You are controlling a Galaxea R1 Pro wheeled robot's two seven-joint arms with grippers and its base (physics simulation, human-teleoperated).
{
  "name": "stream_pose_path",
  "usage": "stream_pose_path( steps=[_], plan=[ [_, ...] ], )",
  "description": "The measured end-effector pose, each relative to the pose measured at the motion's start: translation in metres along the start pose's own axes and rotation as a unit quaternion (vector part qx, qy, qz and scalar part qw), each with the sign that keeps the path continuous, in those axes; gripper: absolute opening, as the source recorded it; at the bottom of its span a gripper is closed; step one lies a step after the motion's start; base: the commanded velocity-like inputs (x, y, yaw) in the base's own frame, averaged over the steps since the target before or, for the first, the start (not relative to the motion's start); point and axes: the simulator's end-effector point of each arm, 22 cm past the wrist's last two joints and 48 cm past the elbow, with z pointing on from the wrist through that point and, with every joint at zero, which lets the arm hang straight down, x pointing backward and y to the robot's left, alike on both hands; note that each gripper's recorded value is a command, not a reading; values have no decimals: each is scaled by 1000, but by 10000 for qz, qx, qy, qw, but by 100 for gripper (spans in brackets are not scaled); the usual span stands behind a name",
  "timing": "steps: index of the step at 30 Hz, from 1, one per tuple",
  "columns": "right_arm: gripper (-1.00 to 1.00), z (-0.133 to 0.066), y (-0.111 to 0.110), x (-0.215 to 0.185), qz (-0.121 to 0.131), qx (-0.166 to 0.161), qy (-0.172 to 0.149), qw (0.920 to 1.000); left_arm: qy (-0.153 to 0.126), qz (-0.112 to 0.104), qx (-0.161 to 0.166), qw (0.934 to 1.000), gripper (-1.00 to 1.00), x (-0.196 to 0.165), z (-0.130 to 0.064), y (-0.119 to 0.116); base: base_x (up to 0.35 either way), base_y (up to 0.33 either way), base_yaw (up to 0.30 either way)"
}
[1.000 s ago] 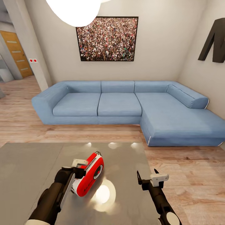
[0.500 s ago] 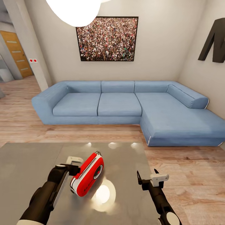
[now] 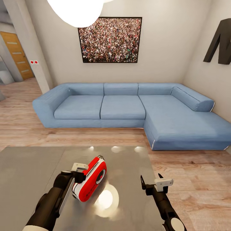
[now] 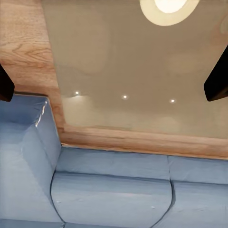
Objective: Turn on the radio receiver that's on the table in the living room.
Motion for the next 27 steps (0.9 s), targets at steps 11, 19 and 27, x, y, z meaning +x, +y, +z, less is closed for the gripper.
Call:
stream_pose_path(
  steps=[11, 19, 27],
  plan=[
    [100, 0, 0, 0, 0, 1, 0, 10000, -7, -11, -2, 10000, 100, -1, 0, 1, 0, 0, 0],
    [100, 0, 1, 3, 2, -6, 27, 10000, 30, -12, 7, 10000, 100, 2, 2, 0, 0, 0, 0],
    [100, 1, 1, 8, 4, -12, 79, 10000, 85, -9, 24, 10000, 100, 6, 6, -2, 0, 0, 0]
  ],
)
